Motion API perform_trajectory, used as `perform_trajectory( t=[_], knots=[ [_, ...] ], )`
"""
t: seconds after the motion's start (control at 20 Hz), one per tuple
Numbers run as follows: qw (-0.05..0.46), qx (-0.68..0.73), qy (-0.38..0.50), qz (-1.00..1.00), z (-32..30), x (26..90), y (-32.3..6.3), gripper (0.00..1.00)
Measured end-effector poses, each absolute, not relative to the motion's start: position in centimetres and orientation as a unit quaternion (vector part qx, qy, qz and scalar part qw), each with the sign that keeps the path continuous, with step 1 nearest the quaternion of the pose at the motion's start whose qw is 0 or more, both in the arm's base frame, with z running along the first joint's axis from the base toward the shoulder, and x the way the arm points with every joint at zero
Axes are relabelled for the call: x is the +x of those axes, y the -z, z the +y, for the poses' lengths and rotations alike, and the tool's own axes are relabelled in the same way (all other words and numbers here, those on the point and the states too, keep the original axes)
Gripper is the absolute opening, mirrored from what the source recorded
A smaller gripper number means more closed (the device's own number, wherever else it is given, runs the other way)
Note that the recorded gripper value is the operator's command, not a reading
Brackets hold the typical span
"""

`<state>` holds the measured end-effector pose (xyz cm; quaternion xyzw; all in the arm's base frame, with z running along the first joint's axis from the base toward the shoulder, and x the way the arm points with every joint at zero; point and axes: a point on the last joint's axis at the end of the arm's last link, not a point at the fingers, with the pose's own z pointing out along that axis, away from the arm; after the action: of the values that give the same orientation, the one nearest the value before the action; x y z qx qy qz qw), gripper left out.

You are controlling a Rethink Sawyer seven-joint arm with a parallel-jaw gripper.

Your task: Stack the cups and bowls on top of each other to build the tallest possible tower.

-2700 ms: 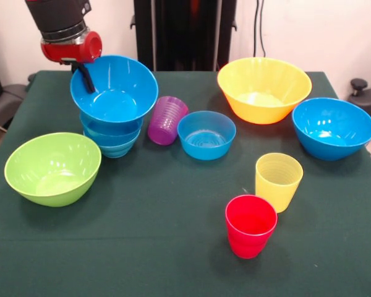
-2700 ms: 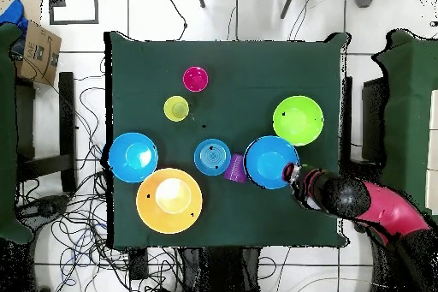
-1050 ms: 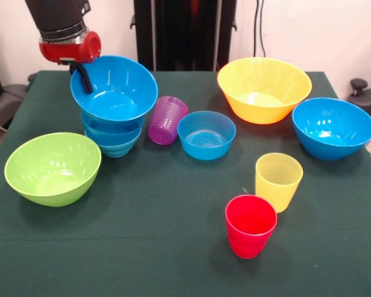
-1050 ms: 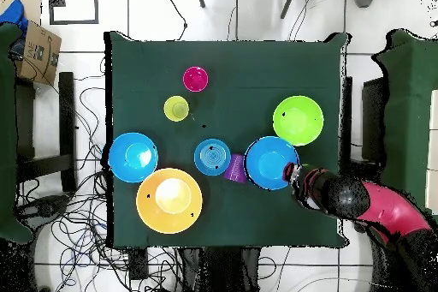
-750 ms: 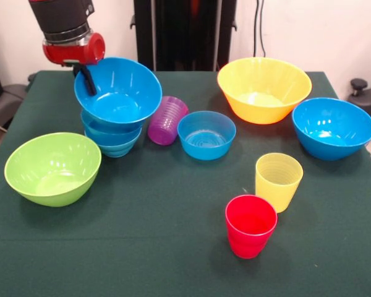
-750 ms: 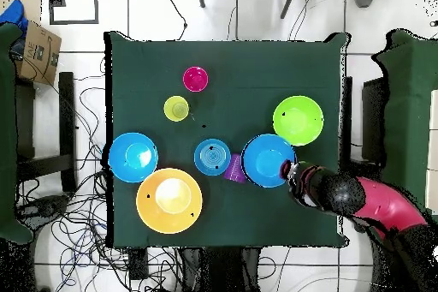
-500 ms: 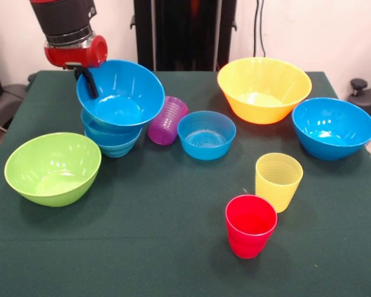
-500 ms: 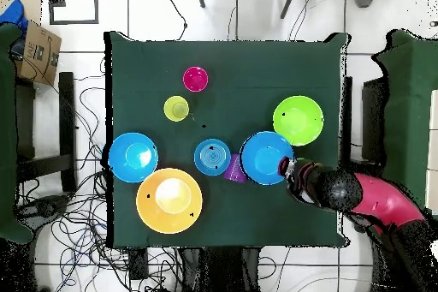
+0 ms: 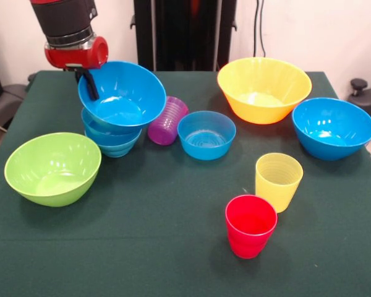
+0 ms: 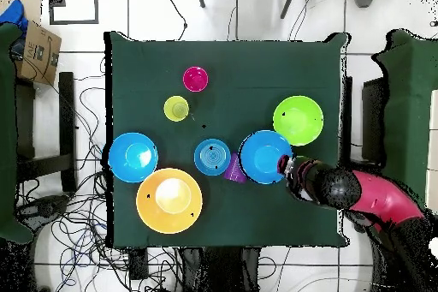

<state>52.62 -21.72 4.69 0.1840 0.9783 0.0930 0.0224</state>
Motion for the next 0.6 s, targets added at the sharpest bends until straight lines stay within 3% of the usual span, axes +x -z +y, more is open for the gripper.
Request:
perform_trajectory(
  t=[0.4, 0.45, 0.6],
  knots=[
    [0.025, 0.185, -0.092, 0.978, -21.94, 52.86, -4.74, 0.0],
    [0.026, 0.185, -0.091, 0.978, -22.03, 52.94, -4.76, 1.0],
    [0.027, 0.186, -0.091, 0.978, -22.1, 53.0, -4.78, 1.0]
  ],
)
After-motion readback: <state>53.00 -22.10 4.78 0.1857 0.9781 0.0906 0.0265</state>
